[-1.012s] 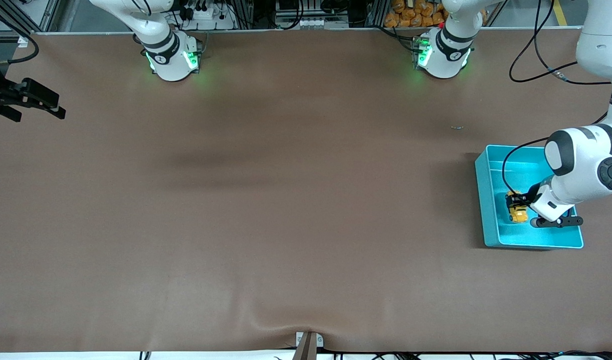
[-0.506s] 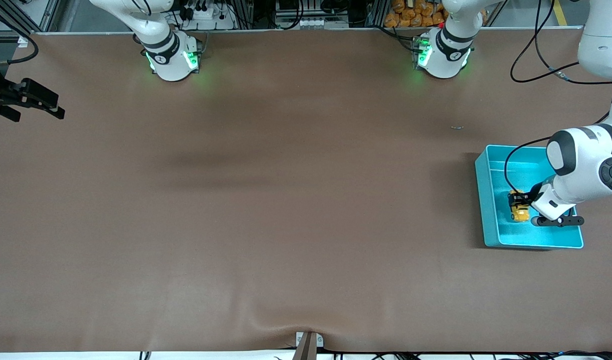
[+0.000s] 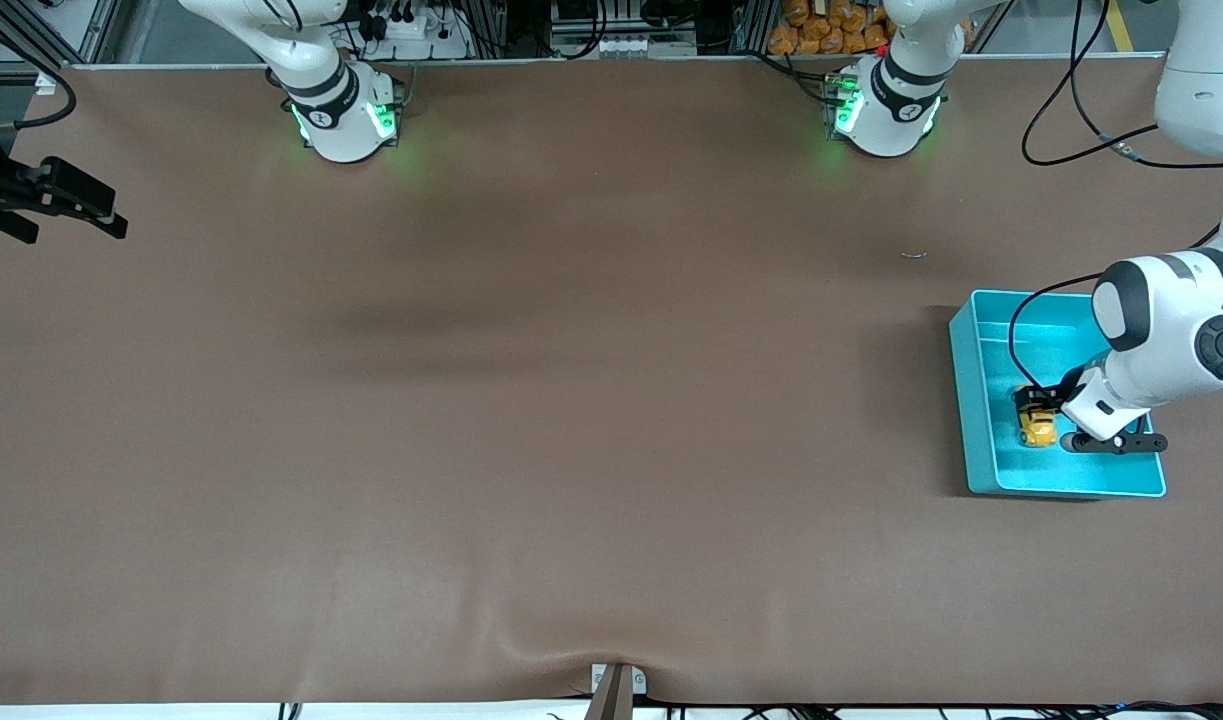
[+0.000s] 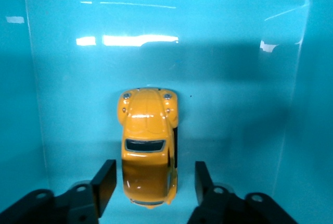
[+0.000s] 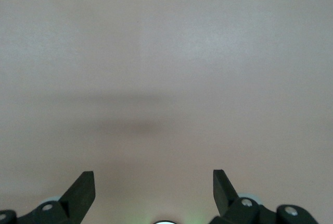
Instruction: Wind and store yellow beetle car
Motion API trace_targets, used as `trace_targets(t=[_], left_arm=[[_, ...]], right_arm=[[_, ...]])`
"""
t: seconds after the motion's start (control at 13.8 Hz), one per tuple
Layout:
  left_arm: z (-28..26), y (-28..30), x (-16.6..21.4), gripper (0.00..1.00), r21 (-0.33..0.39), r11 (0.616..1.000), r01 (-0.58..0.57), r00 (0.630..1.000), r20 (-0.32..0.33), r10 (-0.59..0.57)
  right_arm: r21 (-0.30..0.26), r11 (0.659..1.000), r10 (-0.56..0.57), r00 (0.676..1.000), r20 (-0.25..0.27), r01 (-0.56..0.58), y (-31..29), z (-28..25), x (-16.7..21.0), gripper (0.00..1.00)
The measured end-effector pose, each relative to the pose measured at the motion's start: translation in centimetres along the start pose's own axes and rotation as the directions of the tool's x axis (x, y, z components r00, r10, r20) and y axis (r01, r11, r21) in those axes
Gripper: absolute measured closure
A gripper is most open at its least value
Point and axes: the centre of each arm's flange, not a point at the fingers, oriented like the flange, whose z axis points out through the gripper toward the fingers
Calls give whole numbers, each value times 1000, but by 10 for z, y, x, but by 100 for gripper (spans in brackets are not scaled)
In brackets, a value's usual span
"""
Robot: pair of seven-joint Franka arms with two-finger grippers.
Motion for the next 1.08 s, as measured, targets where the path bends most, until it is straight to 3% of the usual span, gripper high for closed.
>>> trace_targets(t=[0.22, 0.58, 1.08], left_arm=[[-11, 3, 7, 0, 3, 1000, 7, 1000, -23, -7], [-75, 12, 15, 0, 26, 999, 39, 992, -117, -36], [-189, 69, 5, 0, 65, 997, -29, 983, -178, 40]], right_arm=[[-1, 1000, 0, 1000, 0, 0, 0, 0, 0, 0], [-1, 1000, 1, 1000, -1, -1, 0, 0, 0, 0], [-2, 1000, 2, 1000, -1, -2, 1, 0, 0, 0]])
